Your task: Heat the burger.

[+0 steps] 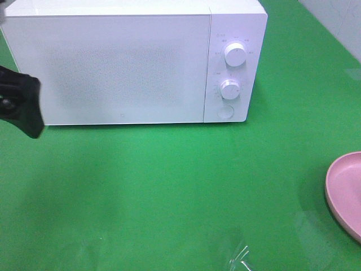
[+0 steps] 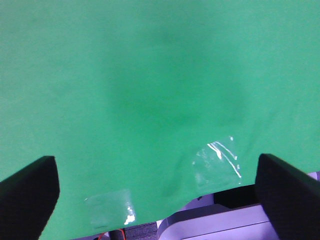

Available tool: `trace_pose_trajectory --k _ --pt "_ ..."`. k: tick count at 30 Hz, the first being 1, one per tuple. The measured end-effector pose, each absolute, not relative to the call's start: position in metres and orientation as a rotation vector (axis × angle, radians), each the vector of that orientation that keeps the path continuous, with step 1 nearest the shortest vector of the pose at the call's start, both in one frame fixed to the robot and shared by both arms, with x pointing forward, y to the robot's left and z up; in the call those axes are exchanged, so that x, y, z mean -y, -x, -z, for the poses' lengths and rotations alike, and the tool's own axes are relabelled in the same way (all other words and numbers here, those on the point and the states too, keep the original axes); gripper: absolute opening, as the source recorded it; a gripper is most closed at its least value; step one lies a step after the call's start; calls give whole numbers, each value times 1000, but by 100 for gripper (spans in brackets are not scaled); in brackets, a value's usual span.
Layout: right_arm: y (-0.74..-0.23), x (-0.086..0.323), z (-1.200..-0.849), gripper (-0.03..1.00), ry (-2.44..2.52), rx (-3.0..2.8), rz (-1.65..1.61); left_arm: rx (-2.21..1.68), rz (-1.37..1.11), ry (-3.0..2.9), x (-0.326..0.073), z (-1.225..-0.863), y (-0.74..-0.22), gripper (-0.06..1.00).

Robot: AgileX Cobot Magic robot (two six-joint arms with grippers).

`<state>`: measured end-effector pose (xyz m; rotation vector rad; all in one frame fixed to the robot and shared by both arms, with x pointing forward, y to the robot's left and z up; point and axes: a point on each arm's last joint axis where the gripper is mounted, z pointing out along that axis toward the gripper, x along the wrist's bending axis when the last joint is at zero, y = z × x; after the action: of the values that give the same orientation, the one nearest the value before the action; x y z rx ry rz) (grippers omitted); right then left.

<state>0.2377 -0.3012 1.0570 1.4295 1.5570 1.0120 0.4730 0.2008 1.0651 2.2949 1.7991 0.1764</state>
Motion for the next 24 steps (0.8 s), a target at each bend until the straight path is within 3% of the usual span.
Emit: trace_pose_trajectory --k 10,15,24 --pt "-238 301 -1057 71 -1430 -1557 -1012 -2000 -229 -1996 -287 -1101 -455 99" --pt "-238 301 -1057 71 -1430 -1557 -1012 -2013 -214 -1905 -292 -1104 -435 99" --pt "-238 301 -1057 71 -1430 -1557 -1012 -2014 -216 -1911 -292 -1073 -371 99"
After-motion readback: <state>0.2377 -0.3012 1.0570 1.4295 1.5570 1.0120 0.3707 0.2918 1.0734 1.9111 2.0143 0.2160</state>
